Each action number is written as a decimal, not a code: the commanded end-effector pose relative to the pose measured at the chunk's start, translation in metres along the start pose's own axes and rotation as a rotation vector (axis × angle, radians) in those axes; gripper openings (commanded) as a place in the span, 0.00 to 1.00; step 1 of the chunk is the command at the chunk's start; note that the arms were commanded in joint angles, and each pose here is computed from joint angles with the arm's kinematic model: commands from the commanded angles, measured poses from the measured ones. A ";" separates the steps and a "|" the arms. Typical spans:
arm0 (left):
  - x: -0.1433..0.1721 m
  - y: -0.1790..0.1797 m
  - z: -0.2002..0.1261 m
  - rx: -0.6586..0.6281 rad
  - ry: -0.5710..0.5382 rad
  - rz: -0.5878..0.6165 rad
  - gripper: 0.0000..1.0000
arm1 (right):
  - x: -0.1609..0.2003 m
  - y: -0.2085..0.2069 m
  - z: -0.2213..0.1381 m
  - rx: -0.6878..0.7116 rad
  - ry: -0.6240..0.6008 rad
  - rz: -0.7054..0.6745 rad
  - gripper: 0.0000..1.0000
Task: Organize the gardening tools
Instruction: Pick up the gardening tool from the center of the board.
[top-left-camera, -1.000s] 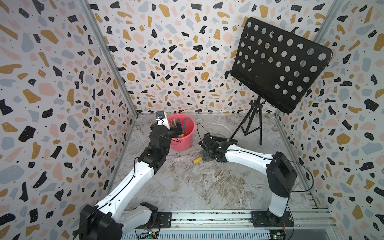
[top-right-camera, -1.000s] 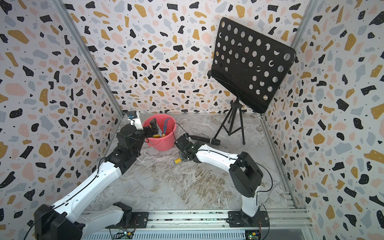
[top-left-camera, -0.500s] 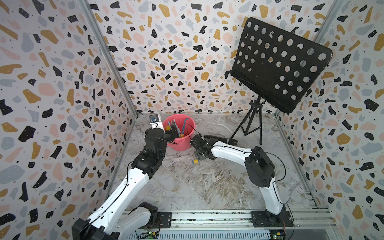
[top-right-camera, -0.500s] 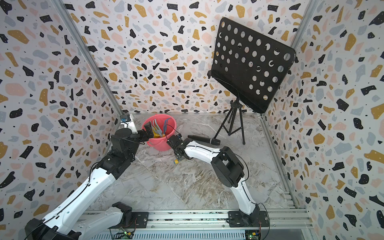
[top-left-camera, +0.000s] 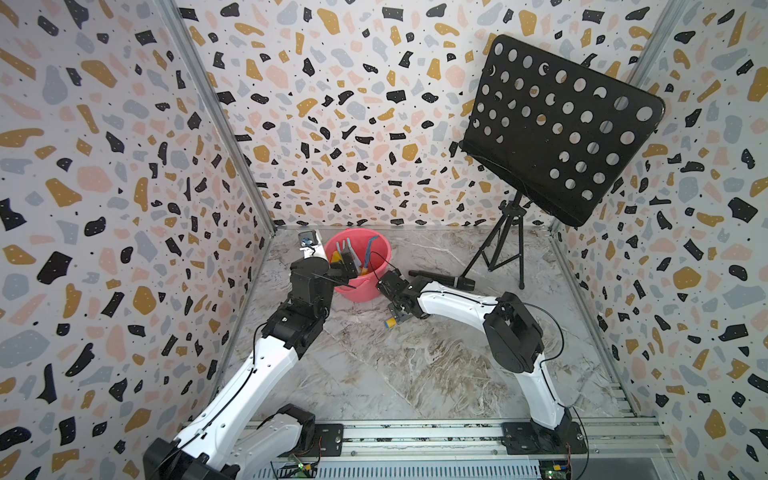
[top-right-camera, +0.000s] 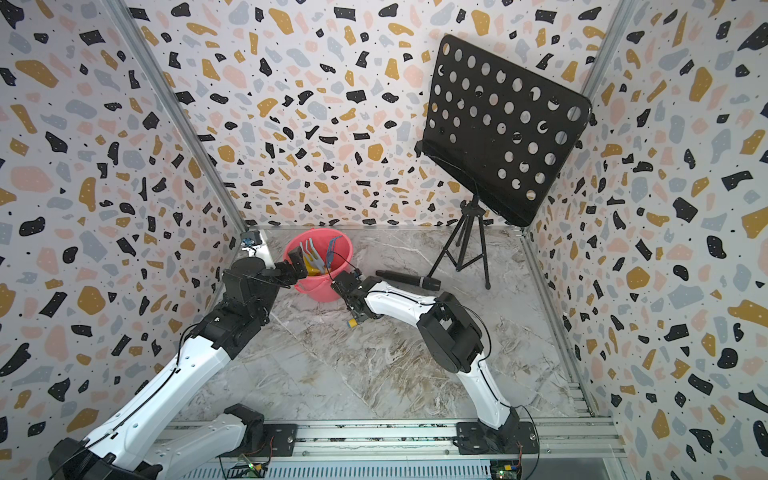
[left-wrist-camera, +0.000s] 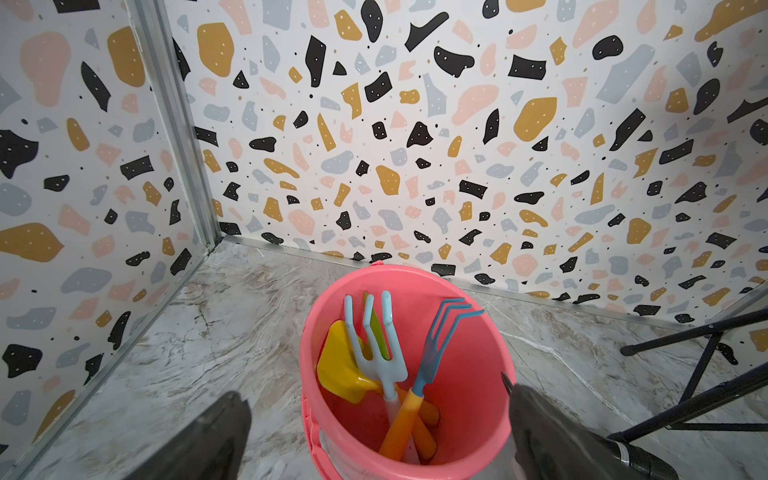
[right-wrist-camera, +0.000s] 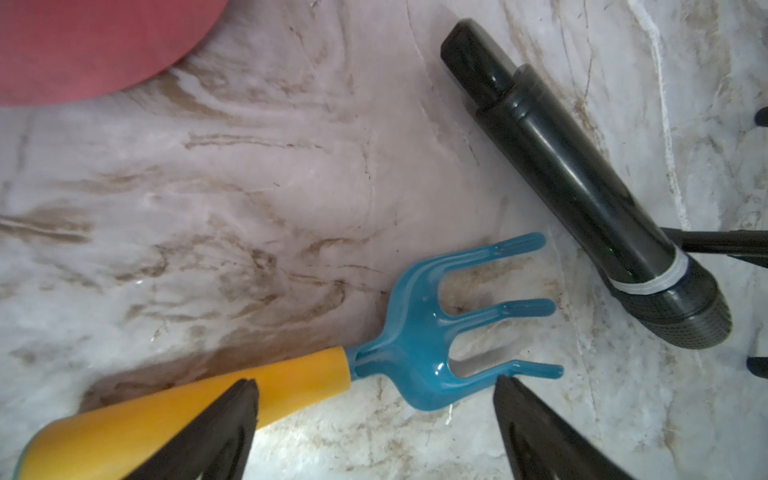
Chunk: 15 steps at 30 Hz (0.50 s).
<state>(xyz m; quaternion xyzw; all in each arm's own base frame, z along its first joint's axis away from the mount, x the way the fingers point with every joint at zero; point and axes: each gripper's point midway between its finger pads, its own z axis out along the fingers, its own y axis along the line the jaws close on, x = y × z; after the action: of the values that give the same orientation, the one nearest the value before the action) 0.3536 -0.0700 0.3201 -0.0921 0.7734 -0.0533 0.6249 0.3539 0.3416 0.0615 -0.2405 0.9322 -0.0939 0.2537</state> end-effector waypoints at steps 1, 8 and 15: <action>-0.005 0.004 -0.002 -0.004 -0.023 -0.029 1.00 | 0.000 -0.001 -0.002 0.023 0.017 -0.034 0.94; -0.004 0.002 -0.002 0.004 -0.016 -0.032 0.99 | -0.015 0.002 -0.005 0.014 -0.017 -0.016 0.94; -0.003 0.003 -0.003 0.001 -0.012 -0.024 1.00 | -0.018 0.011 0.003 -0.005 -0.022 0.021 0.94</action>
<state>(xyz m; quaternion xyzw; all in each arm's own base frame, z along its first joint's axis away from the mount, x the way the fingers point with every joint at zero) 0.3537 -0.0704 0.3197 -0.0947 0.7737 -0.0585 0.6236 0.3638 0.3537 0.0598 -0.2401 0.9308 -0.0922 0.2595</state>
